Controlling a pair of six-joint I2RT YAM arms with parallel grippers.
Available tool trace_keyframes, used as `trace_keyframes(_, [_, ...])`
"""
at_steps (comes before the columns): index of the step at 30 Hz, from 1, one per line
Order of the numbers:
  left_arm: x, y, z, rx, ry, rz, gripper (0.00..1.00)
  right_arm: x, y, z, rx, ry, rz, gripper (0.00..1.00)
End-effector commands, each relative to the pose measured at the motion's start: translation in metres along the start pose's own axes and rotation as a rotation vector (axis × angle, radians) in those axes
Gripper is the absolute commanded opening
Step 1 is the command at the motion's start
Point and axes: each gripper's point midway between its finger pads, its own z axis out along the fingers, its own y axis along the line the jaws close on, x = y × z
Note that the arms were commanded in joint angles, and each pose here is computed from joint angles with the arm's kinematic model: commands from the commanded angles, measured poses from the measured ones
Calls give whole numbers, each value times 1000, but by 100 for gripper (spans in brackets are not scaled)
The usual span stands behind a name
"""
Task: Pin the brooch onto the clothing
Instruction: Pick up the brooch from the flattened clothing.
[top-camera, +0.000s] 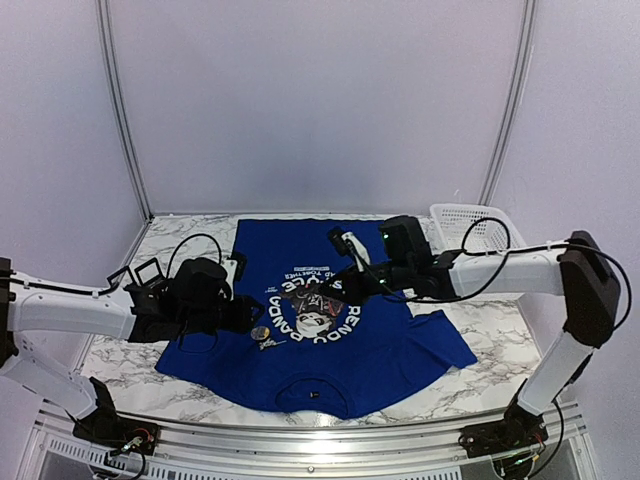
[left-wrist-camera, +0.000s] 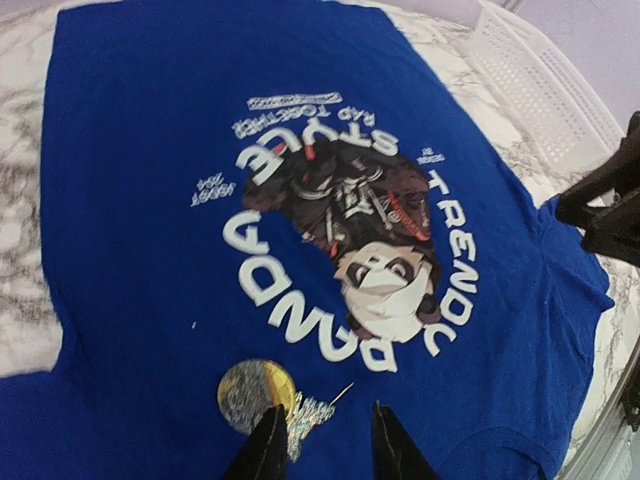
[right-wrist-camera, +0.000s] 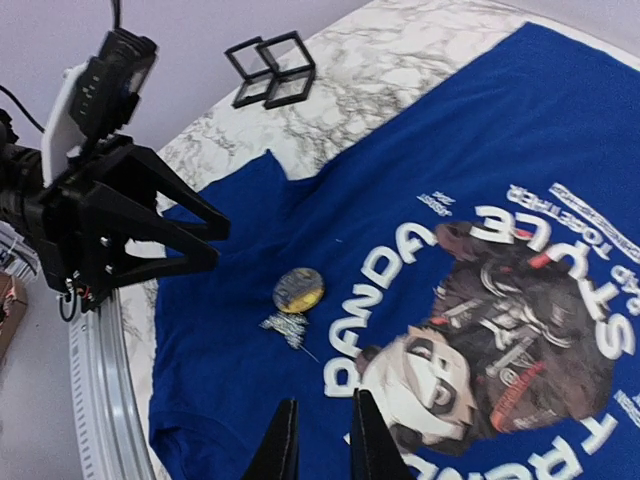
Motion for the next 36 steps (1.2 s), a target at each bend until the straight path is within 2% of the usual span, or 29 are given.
trace_keyframes(1, [48, 31, -13, -112, 85, -153, 29, -4, 40, 38, -175, 55, -13, 15])
trace_keyframes(6, [53, 36, -13, -133, 81, -141, 27, 12, 47, 85, -254, 129, -23, 20])
trace_keyframes(12, [70, 40, -9, -128, 115, -120, 25, 58, 41, 134, -219, 298, -87, 25])
trace_keyframes(22, [89, 39, 1, -88, 146, -76, 24, 83, 33, 148, -120, 322, -224, 33])
trace_keyframes(30, [86, 40, 0, -99, 131, -75, 24, 86, 31, 150, 41, 292, -416, 40])
trace_keyframes(36, [82, 39, -2, -92, 119, -72, 24, 98, 19, 149, 107, 331, -462, 49])
